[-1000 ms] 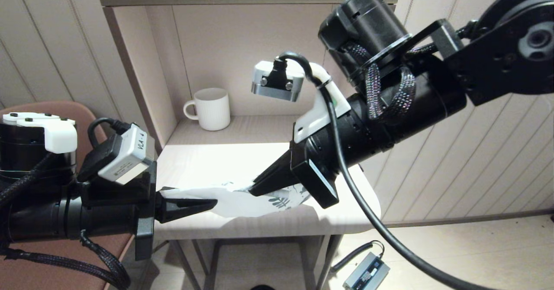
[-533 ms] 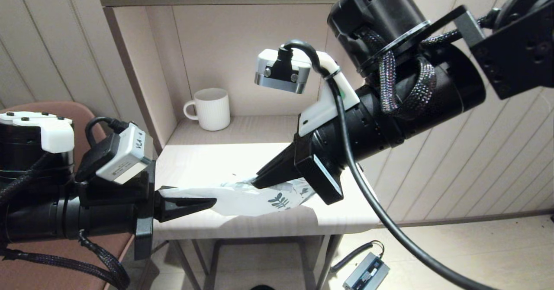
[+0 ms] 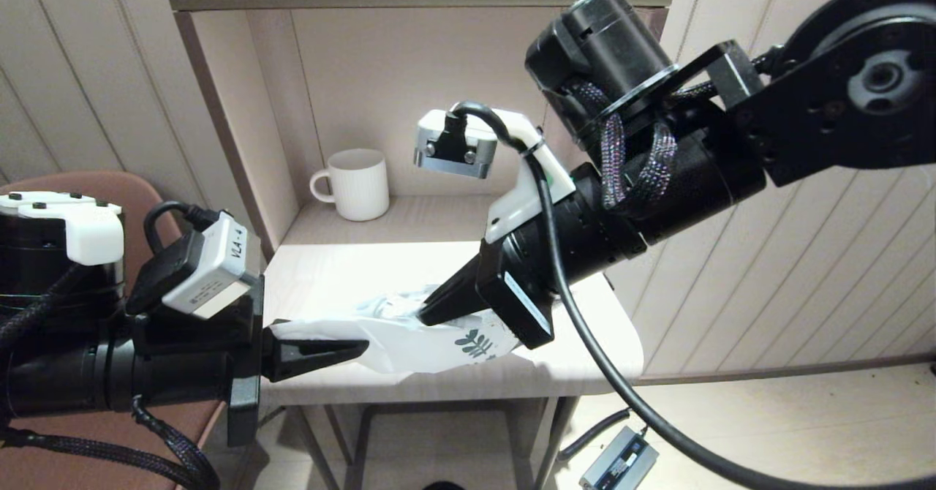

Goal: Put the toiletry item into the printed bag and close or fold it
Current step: Place the toothpaste in the storage bag

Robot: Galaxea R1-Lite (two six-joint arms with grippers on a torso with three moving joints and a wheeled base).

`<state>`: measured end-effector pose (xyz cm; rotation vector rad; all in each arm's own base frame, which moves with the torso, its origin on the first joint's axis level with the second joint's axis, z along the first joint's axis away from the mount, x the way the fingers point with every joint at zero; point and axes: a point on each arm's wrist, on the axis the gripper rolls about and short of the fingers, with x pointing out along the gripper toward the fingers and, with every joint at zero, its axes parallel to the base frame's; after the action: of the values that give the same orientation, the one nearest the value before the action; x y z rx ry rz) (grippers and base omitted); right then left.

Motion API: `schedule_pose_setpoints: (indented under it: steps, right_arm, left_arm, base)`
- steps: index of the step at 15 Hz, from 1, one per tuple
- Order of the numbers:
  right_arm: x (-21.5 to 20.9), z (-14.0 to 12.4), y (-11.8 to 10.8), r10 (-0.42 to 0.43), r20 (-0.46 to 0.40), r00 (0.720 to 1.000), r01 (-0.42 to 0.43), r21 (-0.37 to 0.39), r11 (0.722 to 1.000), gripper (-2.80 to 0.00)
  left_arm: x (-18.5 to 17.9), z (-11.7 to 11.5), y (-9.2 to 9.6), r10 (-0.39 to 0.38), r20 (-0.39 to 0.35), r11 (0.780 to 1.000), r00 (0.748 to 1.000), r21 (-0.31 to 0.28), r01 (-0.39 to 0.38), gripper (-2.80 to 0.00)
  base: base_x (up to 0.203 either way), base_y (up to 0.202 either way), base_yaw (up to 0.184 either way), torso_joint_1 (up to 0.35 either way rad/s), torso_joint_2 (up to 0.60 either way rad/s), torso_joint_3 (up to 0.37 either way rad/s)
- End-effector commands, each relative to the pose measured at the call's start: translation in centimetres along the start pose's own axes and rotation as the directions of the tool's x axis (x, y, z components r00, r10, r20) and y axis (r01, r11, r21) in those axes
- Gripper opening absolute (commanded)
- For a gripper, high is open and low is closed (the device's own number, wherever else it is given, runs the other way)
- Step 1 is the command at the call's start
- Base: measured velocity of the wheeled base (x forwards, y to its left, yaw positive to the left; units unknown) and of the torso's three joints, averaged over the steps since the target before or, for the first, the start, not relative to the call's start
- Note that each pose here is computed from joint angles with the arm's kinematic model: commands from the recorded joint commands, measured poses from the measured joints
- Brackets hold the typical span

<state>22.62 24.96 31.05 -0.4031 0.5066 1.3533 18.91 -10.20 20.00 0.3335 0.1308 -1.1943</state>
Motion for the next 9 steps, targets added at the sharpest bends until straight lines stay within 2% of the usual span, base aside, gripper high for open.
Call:
schedule_pose_setpoints:
  steps: [1, 9]
  right_arm:
    - [0.34, -0.19, -0.21, 0.006, -0.011, 1.000, -0.005, 0.006, 1.000, -2.80]
    - [0.93, -0.31, 0.01, 0.000, -0.037, 0.999, 0.000, 0.007, 1.000, -2.80]
  left_arm:
    - [-0.01, 0.00, -0.05, -0.004, 0.003, 1.000, 1.000, 0.004, 0.004, -2.80]
    - [-0.01, 0.04, -0.03, -0.005, 0.005, 1.000, 1.000, 0.005, 0.005, -2.80]
  base:
    - [0.000, 0.000, 0.000, 0.000, 0.00, 0.000]
    - [0.000, 0.000, 0.000, 0.000, 0.00, 0.000]
